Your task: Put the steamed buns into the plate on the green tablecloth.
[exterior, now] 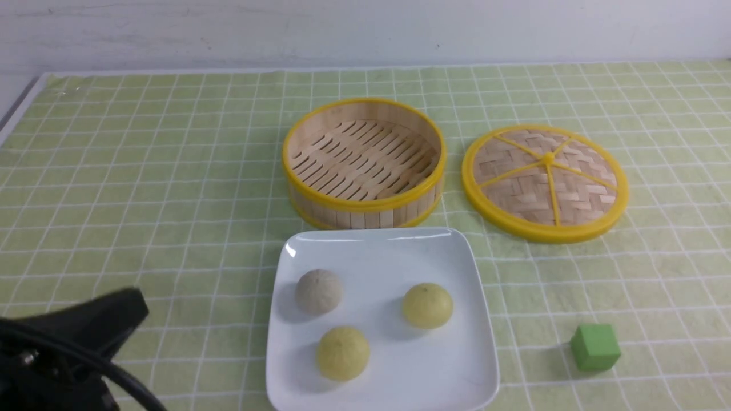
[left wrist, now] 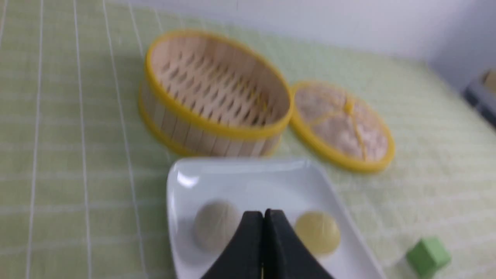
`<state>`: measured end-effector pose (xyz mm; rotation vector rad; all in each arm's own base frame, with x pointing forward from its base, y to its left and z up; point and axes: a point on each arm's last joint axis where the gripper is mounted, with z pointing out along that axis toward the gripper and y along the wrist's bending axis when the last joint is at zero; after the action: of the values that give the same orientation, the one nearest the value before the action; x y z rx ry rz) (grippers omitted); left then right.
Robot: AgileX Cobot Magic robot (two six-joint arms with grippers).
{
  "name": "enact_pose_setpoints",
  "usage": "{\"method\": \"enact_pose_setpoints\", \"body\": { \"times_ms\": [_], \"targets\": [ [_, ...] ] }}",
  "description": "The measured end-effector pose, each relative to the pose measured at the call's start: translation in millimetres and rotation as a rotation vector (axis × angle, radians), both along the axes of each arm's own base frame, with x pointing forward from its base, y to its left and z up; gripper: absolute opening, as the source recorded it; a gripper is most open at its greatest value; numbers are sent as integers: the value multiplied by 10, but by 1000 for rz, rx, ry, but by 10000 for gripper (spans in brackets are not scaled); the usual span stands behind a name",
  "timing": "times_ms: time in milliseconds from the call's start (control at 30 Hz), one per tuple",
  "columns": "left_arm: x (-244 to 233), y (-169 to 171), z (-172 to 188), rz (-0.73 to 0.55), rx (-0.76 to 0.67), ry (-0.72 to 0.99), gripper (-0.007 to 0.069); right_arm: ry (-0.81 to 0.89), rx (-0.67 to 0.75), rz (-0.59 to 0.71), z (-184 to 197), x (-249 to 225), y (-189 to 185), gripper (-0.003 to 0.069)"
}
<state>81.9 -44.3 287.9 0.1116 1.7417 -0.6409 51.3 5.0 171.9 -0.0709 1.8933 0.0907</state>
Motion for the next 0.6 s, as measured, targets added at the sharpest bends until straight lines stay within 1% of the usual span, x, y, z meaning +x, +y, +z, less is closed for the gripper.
{"method": "enact_pose_setpoints", "body": {
  "times_ms": [100, 200, 500, 600],
  "targets": [
    [28, 4, 53, 19, -54, -90, 29, 0, 0, 0, 0, 0, 0, 116],
    [32, 8, 77, 25, -73, -120, 33, 0, 0, 0, 0, 0, 0, 118],
    [33, 9, 84, 26, -78, -126, 38, 1, -3, -1, -1, 0, -2, 130],
    [30, 4, 36, 17, -24, -100, 40, 1, -3, -2, -1, 0, -2, 134]
  ]
}}
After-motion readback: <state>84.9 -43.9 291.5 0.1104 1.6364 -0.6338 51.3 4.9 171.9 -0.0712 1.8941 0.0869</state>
